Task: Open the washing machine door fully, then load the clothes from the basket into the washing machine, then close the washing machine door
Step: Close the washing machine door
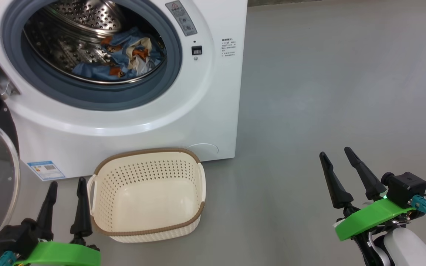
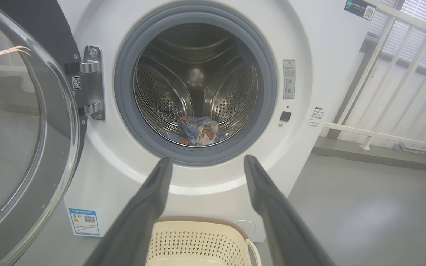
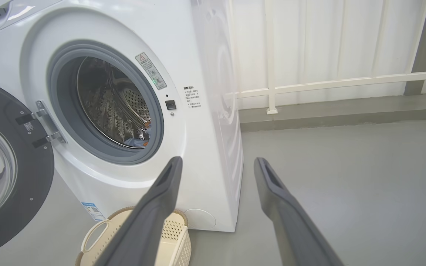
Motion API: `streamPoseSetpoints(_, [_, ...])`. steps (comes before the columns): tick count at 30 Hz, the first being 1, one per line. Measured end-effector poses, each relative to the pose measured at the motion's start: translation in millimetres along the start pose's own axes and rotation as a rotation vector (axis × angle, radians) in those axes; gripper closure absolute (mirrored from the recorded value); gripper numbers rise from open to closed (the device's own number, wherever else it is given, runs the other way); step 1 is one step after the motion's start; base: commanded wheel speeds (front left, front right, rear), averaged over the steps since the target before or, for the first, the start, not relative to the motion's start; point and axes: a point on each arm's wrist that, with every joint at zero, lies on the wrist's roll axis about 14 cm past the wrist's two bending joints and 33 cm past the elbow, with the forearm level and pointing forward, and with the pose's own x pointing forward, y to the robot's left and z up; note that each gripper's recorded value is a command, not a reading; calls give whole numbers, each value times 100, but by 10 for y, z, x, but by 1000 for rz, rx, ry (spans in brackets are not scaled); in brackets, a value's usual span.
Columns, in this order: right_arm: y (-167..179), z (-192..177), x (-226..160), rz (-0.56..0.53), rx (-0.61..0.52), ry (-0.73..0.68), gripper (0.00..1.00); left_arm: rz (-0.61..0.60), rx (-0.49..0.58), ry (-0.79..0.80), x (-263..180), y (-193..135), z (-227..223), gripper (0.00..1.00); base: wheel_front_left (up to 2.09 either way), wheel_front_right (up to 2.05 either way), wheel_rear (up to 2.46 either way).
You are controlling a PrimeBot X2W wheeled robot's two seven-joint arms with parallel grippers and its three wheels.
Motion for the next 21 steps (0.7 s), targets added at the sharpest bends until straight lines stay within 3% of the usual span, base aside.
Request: streamPoseSetpoints(21, [18, 31, -23, 5, -5, -6, 0, -6, 2, -10, -22, -23, 40, 0, -17, 17, 0])
